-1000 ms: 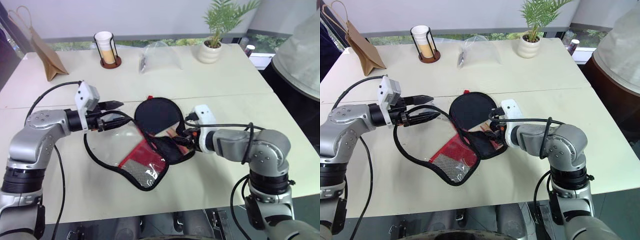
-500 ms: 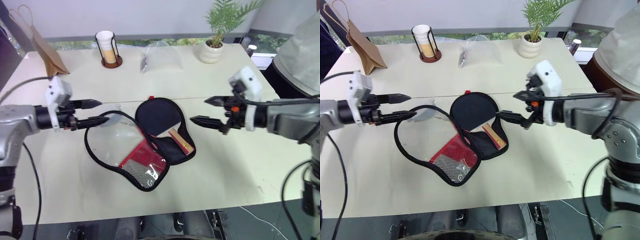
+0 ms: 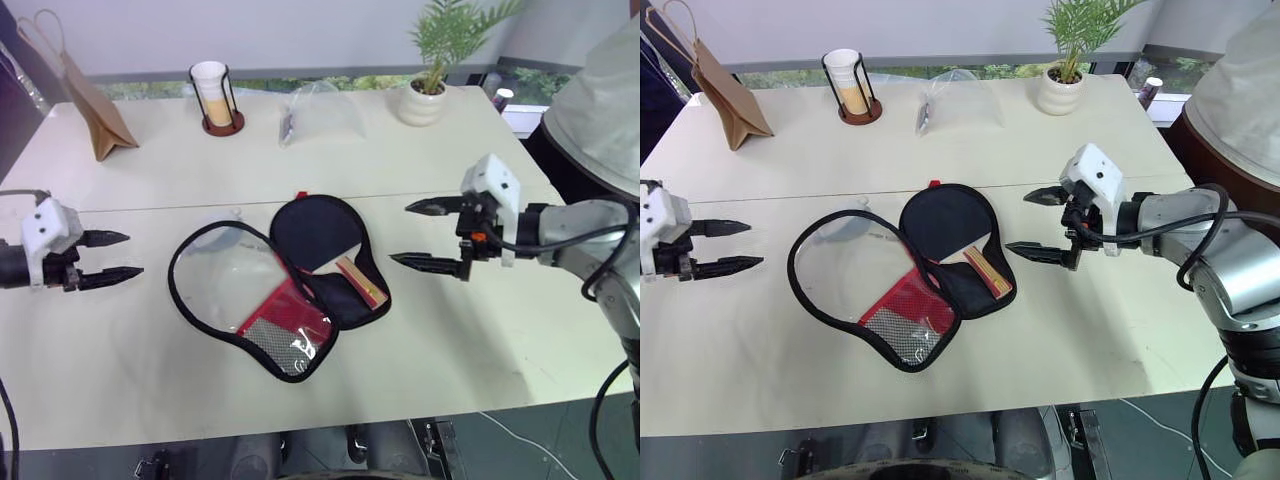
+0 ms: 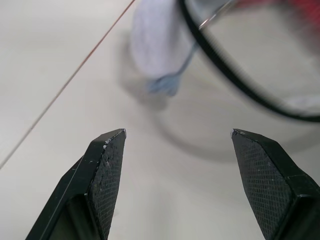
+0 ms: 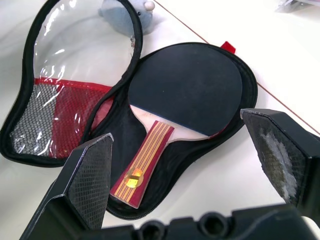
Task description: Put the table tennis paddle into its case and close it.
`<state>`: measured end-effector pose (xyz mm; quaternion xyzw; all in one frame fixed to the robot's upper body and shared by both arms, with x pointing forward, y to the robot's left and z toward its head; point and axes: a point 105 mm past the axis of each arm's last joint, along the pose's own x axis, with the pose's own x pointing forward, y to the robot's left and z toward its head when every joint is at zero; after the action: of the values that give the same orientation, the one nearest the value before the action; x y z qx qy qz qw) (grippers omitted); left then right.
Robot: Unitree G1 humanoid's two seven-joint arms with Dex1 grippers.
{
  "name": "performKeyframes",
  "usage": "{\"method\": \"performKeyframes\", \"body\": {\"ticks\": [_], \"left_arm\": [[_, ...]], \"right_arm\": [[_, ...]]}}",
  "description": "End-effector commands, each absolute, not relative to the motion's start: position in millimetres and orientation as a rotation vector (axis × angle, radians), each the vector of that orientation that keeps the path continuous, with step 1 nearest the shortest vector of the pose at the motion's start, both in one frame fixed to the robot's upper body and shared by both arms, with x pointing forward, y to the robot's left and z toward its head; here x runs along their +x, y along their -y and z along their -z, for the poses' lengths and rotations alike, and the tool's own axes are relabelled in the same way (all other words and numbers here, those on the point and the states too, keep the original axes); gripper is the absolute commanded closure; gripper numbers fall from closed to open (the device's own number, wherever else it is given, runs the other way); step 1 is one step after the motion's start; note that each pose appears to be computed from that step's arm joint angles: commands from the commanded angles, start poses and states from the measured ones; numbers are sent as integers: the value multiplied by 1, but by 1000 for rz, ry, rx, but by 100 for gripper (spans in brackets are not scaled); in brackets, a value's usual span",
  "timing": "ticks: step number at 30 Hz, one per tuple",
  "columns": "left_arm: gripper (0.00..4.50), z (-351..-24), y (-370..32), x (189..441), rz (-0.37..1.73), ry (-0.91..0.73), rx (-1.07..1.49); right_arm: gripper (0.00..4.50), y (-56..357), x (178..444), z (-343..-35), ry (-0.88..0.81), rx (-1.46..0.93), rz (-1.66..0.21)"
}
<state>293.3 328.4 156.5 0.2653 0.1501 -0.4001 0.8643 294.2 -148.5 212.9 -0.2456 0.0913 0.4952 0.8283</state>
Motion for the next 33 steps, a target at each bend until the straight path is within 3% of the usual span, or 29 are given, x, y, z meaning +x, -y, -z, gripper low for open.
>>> {"method": "performKeyframes", "body": {"ticks": [1, 8, 14, 19, 28, 33], "left_arm": [[104, -149, -324, 297, 857, -278, 642], [104, -120, -275, 297, 1014, -180, 607], [104, -112, -228, 288, 1140, -83, 544], [104, -137, -198, 291, 1182, 26, 452], [104, -176, -154, 319, 1213, 147, 279], [104, -180, -121, 342, 1223, 159, 218]], "right_arm": [[2, 149, 292, -227, -144, -542, -1052], [2, 155, 267, -225, -210, -495, -1171], [2, 166, 267, -230, -214, -479, -1166], [2, 169, 269, -239, -194, -472, -1141], [2, 172, 260, -256, -168, -444, -1125], [2, 177, 262, -263, -134, -463, -1059]]}}
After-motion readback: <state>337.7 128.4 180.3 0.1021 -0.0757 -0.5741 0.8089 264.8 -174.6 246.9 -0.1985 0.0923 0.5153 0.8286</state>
